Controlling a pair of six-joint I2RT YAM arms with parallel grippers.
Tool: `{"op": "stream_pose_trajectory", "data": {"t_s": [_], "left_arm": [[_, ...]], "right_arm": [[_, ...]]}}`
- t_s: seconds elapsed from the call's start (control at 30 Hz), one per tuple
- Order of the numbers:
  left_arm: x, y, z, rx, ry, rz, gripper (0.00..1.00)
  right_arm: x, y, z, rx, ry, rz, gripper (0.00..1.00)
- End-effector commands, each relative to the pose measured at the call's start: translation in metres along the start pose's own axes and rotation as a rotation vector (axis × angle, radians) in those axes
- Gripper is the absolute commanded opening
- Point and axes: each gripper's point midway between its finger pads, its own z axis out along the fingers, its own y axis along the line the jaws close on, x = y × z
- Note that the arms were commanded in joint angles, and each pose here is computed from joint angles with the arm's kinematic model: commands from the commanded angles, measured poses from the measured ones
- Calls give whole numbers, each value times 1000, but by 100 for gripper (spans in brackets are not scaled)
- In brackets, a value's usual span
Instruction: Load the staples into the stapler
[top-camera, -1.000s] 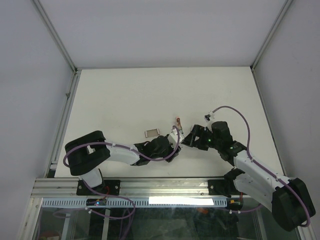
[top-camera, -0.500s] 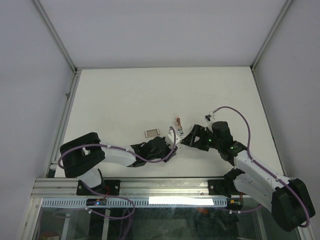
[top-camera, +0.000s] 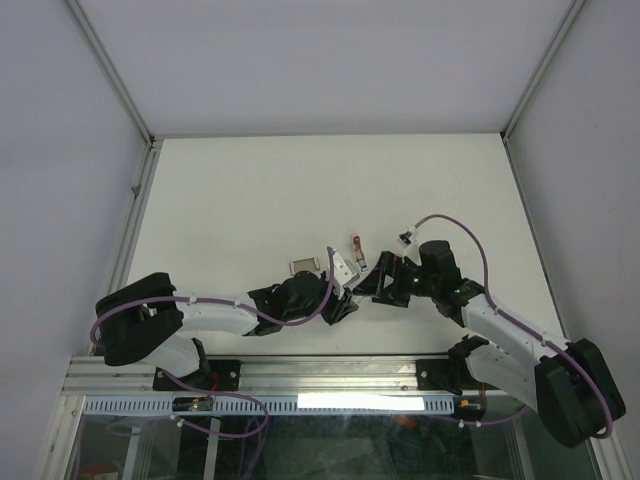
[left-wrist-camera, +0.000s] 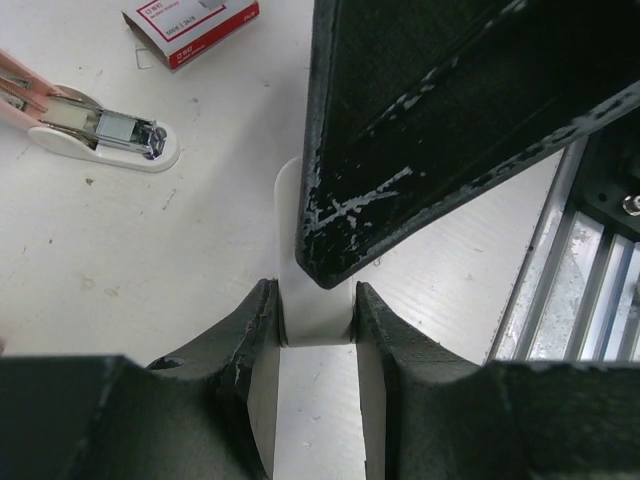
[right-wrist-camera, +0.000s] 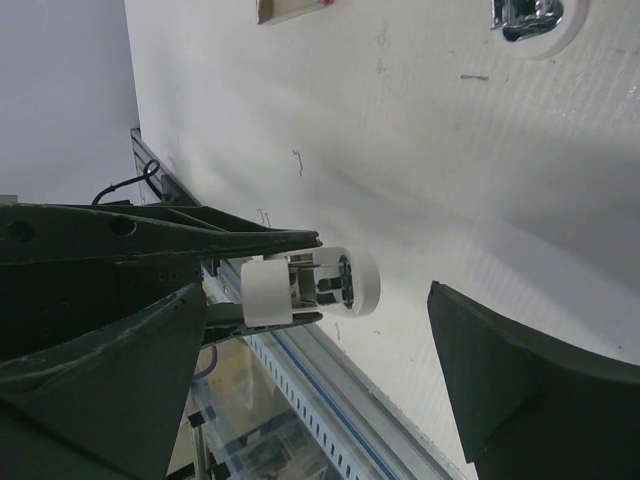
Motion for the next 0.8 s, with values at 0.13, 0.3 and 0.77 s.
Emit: {"op": "stream_pose_trajectory", "data": {"t_s": [0.13, 0.3, 0.77], "left_arm": [[-49, -24, -12, 85, -160, -15, 0], [-48, -22, -12, 76, -158, -18, 0], [-54, -17, -15, 32, -145, -52, 0]], "right_arm": [[-2, 32, 4, -164, 62, 10, 70], [-2, 34, 2, -164, 59, 24, 0], [-27, 44, -11, -101, -52, -93, 94]]}}
